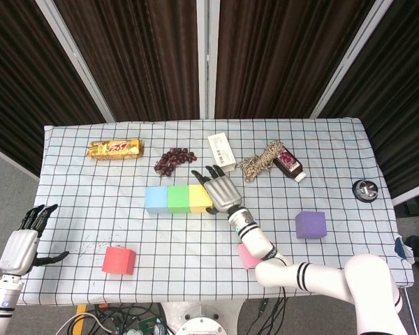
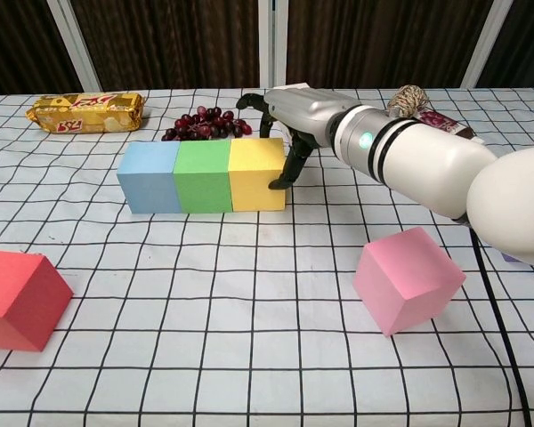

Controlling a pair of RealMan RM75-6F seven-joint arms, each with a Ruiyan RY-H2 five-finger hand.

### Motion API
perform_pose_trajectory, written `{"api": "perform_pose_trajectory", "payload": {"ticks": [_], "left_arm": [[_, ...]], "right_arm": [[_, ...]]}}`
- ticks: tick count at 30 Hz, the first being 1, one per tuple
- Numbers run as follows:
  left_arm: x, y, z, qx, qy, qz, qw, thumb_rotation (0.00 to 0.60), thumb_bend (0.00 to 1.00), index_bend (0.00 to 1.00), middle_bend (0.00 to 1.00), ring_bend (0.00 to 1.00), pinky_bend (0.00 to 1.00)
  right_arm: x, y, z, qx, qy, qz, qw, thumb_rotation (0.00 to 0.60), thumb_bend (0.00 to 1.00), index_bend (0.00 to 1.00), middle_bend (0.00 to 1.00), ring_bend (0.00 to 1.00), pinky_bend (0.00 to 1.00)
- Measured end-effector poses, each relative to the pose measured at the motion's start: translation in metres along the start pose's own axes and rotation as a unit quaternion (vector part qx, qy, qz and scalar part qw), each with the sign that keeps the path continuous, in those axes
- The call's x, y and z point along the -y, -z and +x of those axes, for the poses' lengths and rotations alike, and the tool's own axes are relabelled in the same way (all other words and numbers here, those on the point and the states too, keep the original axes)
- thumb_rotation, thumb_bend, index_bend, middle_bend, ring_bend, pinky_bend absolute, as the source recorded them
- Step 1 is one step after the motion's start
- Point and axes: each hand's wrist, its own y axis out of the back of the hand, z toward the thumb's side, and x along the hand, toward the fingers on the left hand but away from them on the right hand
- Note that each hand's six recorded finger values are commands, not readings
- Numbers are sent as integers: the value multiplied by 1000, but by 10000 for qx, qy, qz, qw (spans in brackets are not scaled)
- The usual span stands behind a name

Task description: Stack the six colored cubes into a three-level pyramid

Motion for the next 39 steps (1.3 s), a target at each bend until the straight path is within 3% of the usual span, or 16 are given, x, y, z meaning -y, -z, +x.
{"api": "perform_pose_trajectory", "payload": {"ticks": [11,20,28,34,39], "left_arm": [[0,1,0,-16,10,-8,10000,600,0,1,111,0,0],[1,2,1,-36,30,-18,10000,600,0,1,110,0,0],[-1,2,0,-10,-7,-30,10000,600,0,1,110,0,0],[-6,-5,-5,106,-11,-45,9999,600,0,1,110,0,0],[-3,-17,-13,259,162,-126,9995,600,0,1,111,0,0]], "right_arm": [[2,-1,0,37,-54,0,10000,600,167,0,413,39,0],[6,-1,0,49,-206,-85,9997,600,45,0,67,0,0],[1,-2,2,36,-186,-137,9997,600,10,0,16,0,0],[-17,-4,9,-68,-24,-328,9994,600,9,0,11,0,0],[-52,2,24,-172,285,-442,9985,600,9,0,20,0,0]]}}
